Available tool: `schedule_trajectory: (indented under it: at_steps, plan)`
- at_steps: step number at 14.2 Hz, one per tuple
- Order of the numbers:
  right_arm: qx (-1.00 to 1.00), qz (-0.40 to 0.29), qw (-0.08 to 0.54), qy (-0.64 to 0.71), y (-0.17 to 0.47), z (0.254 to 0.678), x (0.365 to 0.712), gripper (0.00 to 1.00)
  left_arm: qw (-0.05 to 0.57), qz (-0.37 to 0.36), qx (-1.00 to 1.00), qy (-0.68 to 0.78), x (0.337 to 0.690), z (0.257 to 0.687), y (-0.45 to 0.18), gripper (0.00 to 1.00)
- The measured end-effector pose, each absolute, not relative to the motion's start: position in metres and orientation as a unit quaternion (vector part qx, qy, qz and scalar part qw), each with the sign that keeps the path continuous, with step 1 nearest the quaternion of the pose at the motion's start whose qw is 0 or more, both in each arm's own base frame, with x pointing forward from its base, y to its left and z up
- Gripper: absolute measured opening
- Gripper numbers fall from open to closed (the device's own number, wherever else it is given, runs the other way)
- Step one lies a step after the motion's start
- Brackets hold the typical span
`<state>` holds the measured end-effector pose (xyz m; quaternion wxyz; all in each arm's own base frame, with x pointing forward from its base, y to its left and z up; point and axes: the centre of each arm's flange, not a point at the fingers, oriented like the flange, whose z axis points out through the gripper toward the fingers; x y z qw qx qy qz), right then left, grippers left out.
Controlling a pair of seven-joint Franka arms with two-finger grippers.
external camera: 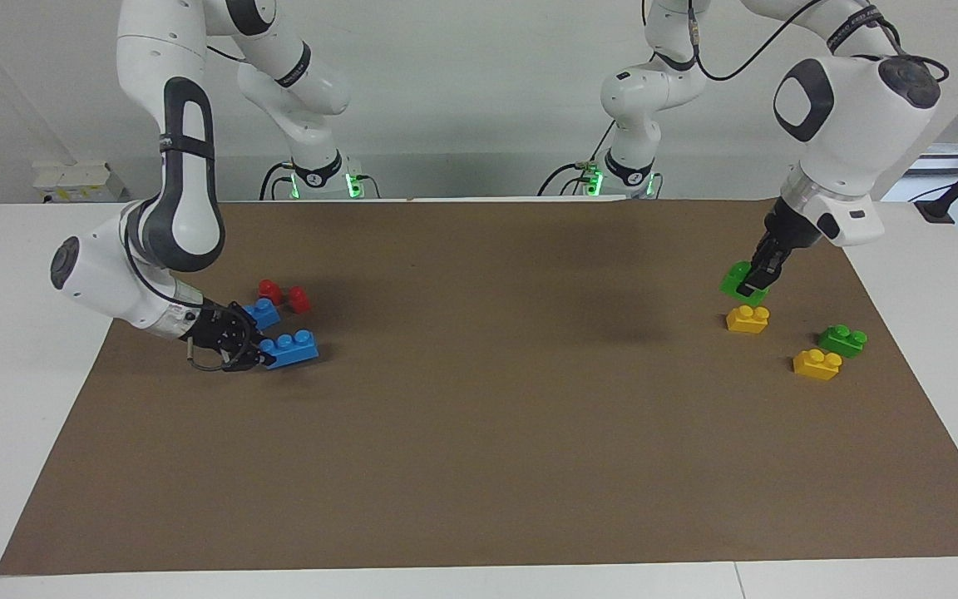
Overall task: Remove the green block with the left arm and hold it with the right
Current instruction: 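Lower the blue brick with the right gripper while the left gripper carries the green brick, then open and withdraw the right gripper while the left gripper lowers the green brick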
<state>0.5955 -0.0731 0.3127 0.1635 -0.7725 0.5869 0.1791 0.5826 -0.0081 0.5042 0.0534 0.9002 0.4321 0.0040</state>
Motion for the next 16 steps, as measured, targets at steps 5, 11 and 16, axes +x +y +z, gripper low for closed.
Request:
schedule_trajectory:
  at_steps: [5, 11, 16]
  plan:
    - [-0.765, 0.178, 0.157, 0.598, -0.073, 0.289, 0.583, 0.34, 0.052, 0.014, 0.896, 0.440, 0.616, 0.437, 0.029, 0.35]
    - [-0.774, 0.160, 0.159, 0.592, -0.076, 0.305, 0.587, 0.96, 0.078, 0.021, 0.849, 0.523, 0.640, 0.368, 0.059, 0.35]
    - [-0.899, 0.073, 0.100, 0.419, -0.048, 0.416, 0.590, 1.00, 0.089, 0.016, 0.834, 0.544, 0.650, 0.325, 0.059, 0.35]
